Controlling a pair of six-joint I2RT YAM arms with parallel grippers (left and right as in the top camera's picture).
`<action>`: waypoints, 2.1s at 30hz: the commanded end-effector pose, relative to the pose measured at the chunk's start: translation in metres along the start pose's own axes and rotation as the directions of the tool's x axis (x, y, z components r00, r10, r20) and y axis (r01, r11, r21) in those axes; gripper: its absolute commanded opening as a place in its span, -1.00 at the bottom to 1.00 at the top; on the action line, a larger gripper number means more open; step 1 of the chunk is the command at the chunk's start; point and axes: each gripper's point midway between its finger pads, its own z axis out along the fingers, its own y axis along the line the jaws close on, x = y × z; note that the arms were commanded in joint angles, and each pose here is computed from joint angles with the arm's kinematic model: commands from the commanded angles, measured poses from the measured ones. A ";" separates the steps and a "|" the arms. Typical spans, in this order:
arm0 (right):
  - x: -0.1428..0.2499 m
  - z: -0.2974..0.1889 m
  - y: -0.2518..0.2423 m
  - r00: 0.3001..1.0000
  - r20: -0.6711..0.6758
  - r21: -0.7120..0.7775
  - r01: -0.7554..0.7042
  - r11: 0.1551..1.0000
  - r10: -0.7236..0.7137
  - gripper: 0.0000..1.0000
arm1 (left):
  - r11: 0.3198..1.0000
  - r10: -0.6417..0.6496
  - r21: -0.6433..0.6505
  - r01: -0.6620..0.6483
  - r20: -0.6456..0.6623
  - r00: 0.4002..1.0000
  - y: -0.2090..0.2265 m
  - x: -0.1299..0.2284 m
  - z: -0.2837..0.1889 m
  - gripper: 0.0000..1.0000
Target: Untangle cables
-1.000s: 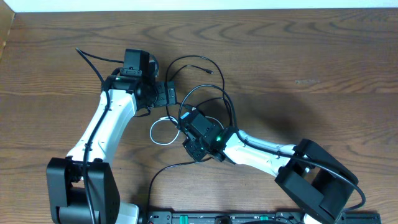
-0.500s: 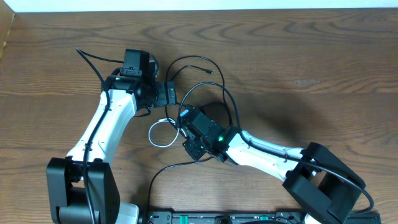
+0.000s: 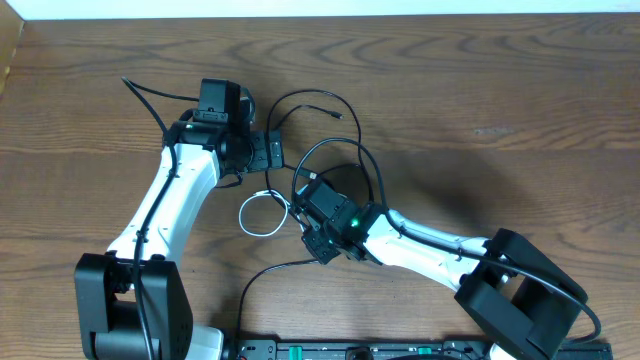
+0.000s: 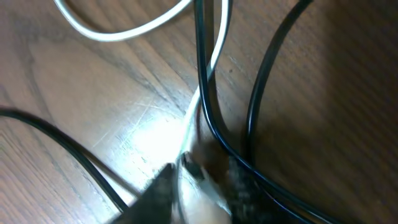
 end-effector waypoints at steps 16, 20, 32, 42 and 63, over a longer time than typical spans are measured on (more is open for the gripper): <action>-0.022 -0.013 0.041 0.998 0.063 -0.206 -0.016 0.978 0.029 -0.53 | 1.000 -0.004 0.010 0.004 -0.002 1.000 -0.001 -0.001 0.000 0.96; -0.015 -0.009 0.019 0.999 0.044 -0.084 -0.025 0.996 0.029 -0.20 | 1.000 -0.004 0.010 0.004 -0.002 1.000 -0.001 -0.001 0.000 0.96; 0.004 -0.007 0.017 0.999 -0.031 -0.074 -0.036 0.997 0.034 -0.50 | 1.000 -0.004 0.010 0.004 -0.002 1.000 -0.001 -0.001 0.000 0.96; -0.002 -0.015 0.057 0.999 -0.033 -0.307 -0.027 0.951 0.018 -0.98 | 1.000 -0.004 0.010 0.004 -0.002 1.000 -0.001 -0.001 0.000 0.96; -0.003 -0.003 0.046 1.000 -0.011 -0.222 -0.025 0.975 0.024 -0.53 | 1.000 -0.004 0.010 0.004 -0.002 1.000 -0.001 -0.001 0.000 0.96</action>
